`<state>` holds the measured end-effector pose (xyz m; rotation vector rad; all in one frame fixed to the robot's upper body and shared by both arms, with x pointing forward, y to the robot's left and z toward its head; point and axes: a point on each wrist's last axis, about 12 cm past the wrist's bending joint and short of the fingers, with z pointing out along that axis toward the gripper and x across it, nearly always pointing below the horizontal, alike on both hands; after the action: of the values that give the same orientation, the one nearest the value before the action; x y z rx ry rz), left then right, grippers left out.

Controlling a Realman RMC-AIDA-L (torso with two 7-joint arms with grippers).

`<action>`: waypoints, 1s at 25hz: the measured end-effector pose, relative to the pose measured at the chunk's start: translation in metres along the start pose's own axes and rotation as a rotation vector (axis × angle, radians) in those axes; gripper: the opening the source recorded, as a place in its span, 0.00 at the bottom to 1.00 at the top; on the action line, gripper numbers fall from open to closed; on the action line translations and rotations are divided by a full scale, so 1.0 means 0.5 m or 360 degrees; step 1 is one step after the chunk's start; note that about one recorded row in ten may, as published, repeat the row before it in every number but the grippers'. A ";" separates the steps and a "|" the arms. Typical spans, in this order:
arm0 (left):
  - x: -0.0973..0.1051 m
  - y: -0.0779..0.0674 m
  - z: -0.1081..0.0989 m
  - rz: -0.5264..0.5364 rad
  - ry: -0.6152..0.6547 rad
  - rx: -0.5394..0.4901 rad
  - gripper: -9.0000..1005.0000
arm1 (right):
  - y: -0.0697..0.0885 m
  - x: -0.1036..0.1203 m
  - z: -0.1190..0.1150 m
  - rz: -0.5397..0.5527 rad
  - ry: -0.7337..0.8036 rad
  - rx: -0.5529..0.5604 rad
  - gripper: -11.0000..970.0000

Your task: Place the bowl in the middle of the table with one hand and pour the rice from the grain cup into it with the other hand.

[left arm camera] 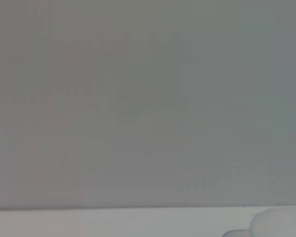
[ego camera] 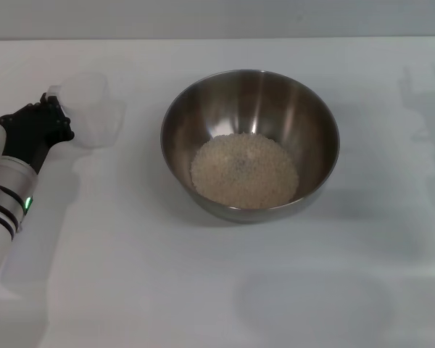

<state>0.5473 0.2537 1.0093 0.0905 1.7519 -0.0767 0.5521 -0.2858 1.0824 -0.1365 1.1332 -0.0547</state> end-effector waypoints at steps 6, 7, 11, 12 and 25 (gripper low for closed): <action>0.008 0.005 -0.005 -0.0036 0.0025 -0.0001 0.12 | -0.003 0.001 -0.001 -0.0004 0.0005 0.0006 0.53; 0.010 0.005 -0.006 -0.0043 0.0034 0.0004 0.12 | -0.003 0.001 -0.001 -0.0005 0.0006 0.0006 0.53; 0.013 0.005 -0.007 -0.0086 0.0055 0.0013 0.12 | -0.004 0.001 -0.001 -0.0008 0.0008 0.0005 0.53; 0.015 0.006 -0.009 -0.0115 0.0058 0.0009 0.12 | -0.005 0.001 -0.001 -0.0009 0.0009 0.0004 0.53; 0.037 0.013 -0.062 -0.0208 0.0018 -0.0013 0.37 | -0.008 0.004 -0.002 -0.0023 0.0021 0.0002 0.53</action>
<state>0.5144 0.2637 0.9967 -0.0295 1.7679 -0.1646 0.5520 -0.2900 1.0808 -0.1432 1.1451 -0.0695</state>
